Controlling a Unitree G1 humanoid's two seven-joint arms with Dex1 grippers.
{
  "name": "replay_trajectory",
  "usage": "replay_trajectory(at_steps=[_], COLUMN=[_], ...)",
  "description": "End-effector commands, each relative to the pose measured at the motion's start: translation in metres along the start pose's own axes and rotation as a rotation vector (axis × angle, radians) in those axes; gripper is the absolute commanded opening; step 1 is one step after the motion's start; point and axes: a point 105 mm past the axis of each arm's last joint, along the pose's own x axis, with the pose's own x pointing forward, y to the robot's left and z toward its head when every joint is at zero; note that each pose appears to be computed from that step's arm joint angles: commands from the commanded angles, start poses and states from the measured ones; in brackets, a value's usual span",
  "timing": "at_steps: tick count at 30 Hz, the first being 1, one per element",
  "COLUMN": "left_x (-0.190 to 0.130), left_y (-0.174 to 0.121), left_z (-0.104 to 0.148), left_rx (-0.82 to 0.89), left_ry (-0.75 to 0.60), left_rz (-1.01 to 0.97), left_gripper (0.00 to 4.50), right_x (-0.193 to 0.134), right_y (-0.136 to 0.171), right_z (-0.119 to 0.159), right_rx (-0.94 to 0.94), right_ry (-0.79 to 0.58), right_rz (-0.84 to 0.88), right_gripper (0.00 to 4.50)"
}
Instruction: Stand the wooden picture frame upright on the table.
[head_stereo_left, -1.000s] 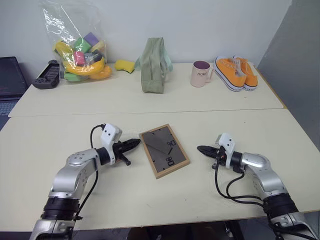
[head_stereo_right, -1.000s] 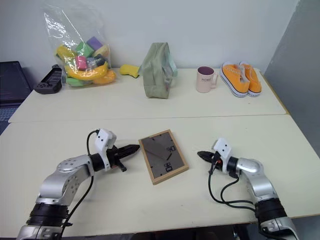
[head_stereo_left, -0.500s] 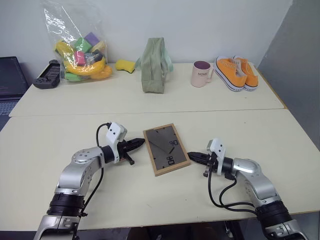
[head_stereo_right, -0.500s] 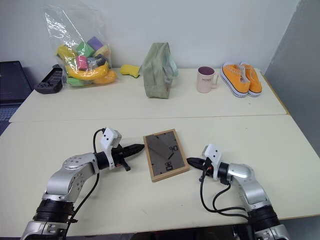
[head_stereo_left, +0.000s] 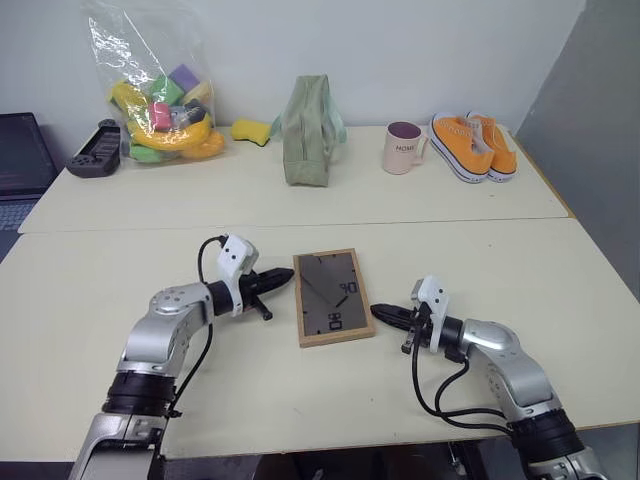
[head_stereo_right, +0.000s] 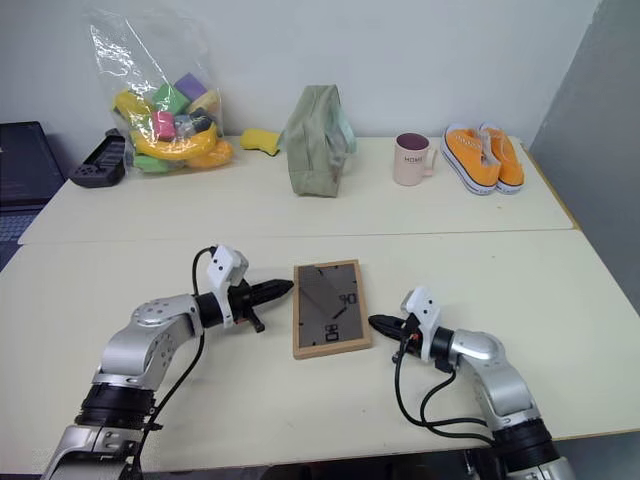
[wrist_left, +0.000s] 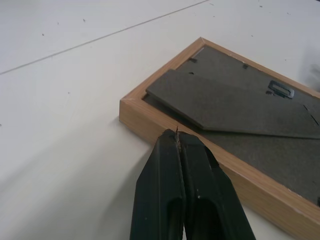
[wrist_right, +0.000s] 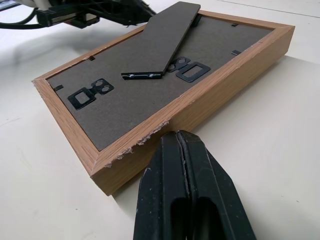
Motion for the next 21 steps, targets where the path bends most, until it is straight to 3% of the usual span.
replay_trajectory(at_steps=[1, 7, 11, 17, 21], left_x=[0.004, -0.009, -0.028, -0.059, -0.059], left_y=[-0.004, -0.005, -0.006, -0.037, -0.045], left_z=[0.009, 0.005, 0.003, 0.011, 0.018], left_rx=[0.039, 0.011, -0.250, -0.633, -0.768], left_ry=[-0.025, -0.003, 0.046, 0.140, 0.087], left_rz=[-0.032, -0.022, 0.043, -0.007, -0.059], left_gripper=[0.01, 0.01, 0.01, 0.01, 0.56], right_x=[-0.001, -0.007, -0.017, -0.029, -0.030], right_y=[0.002, -0.007, -0.022, -0.036, -0.039], right_z=[0.013, 0.010, 0.009, 0.008, 0.005], right_rx=[-0.023, -0.058, -0.084, -0.112, -0.118], right_ry=[-0.041, -0.013, 0.011, 0.043, 0.056], right_rz=[0.006, -0.024, -0.060, -0.084, -0.090], right_gripper=[0.00, 0.00, 0.00, 0.00, 0.00])
